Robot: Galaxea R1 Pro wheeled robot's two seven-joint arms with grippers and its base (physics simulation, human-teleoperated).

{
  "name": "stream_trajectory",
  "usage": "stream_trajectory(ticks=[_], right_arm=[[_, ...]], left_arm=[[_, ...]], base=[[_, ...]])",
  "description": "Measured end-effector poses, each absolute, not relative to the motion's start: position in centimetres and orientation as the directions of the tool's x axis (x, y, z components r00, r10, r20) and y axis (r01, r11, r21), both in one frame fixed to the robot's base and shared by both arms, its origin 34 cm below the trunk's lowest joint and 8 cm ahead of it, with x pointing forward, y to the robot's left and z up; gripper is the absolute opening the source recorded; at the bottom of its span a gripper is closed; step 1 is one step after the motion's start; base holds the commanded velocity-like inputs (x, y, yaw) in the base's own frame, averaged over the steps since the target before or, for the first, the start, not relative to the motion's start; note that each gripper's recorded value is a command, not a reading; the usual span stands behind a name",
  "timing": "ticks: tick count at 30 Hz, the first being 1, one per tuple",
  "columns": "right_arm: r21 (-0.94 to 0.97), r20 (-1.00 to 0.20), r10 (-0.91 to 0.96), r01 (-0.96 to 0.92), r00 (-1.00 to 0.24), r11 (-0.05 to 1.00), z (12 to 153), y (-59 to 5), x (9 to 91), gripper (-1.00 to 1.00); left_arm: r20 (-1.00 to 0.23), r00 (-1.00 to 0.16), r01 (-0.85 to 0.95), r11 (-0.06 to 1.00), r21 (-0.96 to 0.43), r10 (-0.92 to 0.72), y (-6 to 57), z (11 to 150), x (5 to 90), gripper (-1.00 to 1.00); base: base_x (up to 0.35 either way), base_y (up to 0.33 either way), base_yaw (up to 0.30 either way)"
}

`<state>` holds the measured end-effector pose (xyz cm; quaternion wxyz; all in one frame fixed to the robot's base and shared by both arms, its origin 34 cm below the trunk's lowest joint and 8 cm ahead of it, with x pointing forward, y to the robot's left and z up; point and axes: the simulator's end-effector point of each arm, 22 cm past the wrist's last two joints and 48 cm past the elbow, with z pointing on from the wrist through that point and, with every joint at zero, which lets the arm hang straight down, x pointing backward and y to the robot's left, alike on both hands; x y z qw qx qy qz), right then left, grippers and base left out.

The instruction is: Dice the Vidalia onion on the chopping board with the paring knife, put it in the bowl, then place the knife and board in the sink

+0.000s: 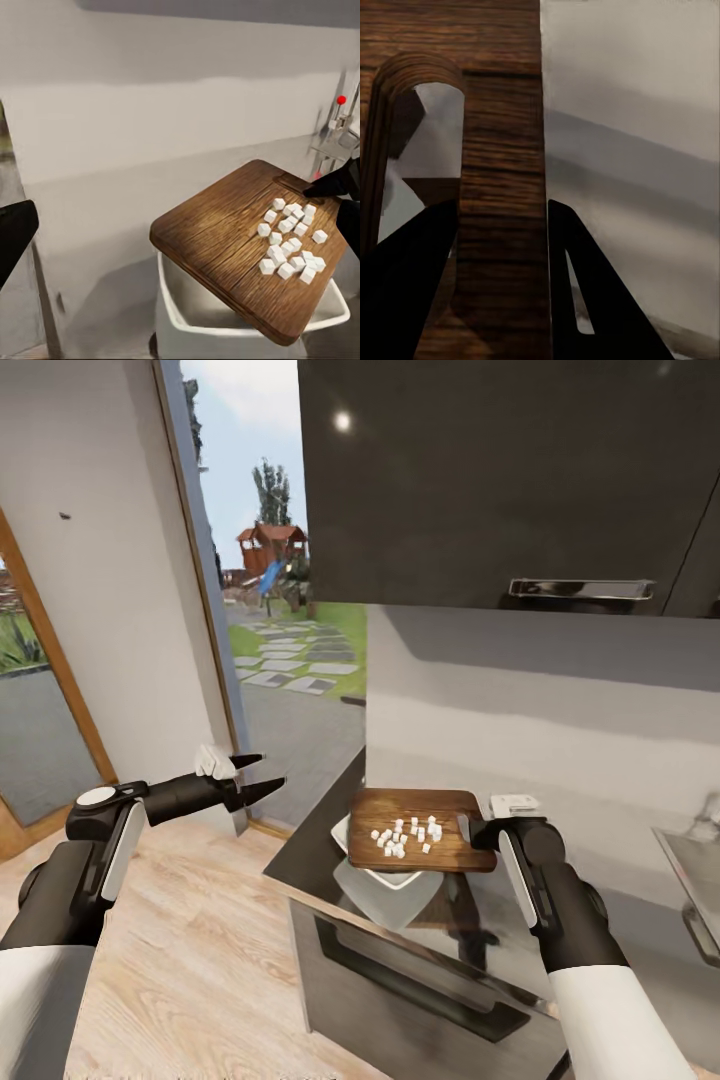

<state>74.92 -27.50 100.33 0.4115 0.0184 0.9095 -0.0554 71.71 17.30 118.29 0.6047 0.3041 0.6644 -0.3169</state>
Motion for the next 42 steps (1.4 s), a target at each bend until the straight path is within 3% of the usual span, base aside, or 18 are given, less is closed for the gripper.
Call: stream_trajectory(ticks=[7,14,42], right_arm=[[-0.084,-0.749,-0.011,0.078,-0.663,0.993,100.1,-27.5,74.9,-1.00],[-0.086,-0.749,-0.012,0.079,-0.662,0.993,100.2,-27.5,74.9,-1.00],[-0.081,-0.798,-0.013,0.086,-0.602,0.993,103.4,-27.6,75.5,-1.00]], left_arm=[[-0.996,-0.087,0.787,0.614,-0.056,0.021,17.3,118.1,71.8,1.00],[-0.996,-0.087,0.787,0.614,-0.056,0.021,17.3,118.1,71.8,1.00],[-0.996,-0.087,0.788,0.613,-0.057,0.020,17.2,118.1,71.8,1.00]], base=[[0.002,0.000,0.150],[0.178,0.000,0.007],[0.002,0.000,0.000]])
